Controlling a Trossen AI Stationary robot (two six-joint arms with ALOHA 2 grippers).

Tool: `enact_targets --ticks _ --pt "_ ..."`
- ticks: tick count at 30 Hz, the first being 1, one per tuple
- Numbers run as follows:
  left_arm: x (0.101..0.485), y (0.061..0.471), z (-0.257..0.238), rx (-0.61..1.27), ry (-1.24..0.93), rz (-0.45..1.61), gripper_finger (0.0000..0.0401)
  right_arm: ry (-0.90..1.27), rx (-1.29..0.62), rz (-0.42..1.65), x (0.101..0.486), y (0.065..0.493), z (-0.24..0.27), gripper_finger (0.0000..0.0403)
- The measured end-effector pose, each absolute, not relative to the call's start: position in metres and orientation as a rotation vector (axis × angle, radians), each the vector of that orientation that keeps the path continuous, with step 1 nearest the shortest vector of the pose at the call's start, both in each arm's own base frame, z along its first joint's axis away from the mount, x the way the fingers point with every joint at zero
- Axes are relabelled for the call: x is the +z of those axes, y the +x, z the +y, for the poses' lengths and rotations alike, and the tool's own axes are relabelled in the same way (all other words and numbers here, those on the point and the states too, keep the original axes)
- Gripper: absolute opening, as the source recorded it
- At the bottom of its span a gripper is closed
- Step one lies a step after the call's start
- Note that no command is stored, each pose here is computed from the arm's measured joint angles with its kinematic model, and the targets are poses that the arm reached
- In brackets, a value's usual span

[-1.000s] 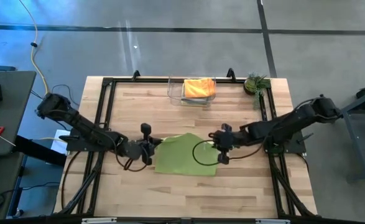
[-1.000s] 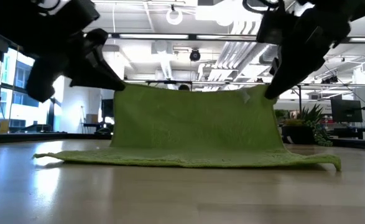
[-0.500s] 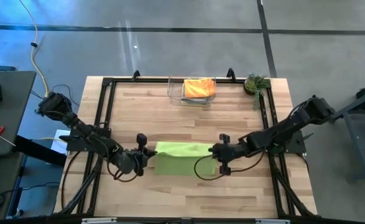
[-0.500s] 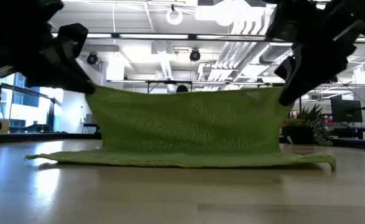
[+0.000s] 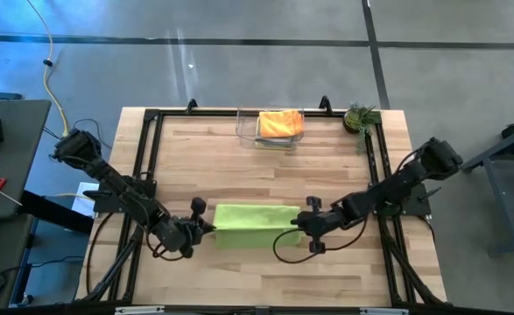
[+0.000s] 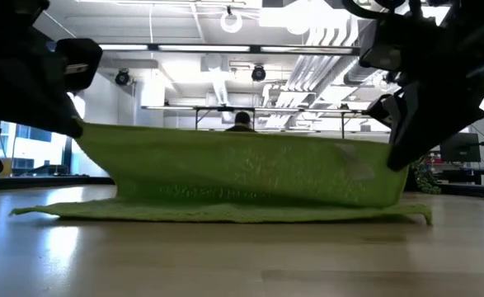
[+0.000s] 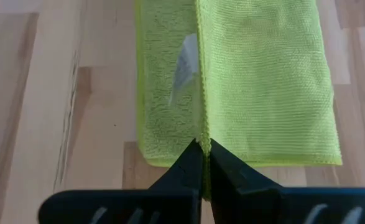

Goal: Fold microfiber towels
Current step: Fold the green towel on the table

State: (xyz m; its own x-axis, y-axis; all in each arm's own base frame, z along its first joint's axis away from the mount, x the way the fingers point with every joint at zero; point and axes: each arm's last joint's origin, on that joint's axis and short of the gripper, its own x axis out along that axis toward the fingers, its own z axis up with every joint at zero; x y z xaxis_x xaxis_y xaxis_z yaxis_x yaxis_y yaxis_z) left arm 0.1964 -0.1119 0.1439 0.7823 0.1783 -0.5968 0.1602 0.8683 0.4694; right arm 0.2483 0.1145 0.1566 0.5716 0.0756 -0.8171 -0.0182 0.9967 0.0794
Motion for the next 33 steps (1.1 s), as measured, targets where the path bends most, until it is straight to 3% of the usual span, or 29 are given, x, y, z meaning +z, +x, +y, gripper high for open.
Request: enact_targets --ticks 9,18,21,27,33 --pt "0.143 0.194 -0.118 -0.081 0.484 0.689 0.0003 0.065 0.126 0.953 0.156 0.251 0.117 0.0012" --pt "0.146 0.196 -0.123 -0.177 0.426 0.692 0.0063 0.116 0.131 0.960 0.156 0.252 0.117 0.0132" --pt "0.153 0.200 -0.126 -0.177 0.396 0.680 0.0087 0.157 0.159 0.968 0.158 0.253 0.114 0.0156" --pt "0.160 0.205 -0.125 -0.164 0.258 0.737 0.0105 0.187 0.189 0.949 0.158 0.257 0.113 0.0140" --pt "0.159 0.208 -0.119 -0.186 0.182 0.770 0.0052 0.105 0.238 0.935 0.152 0.259 0.122 0.0122"
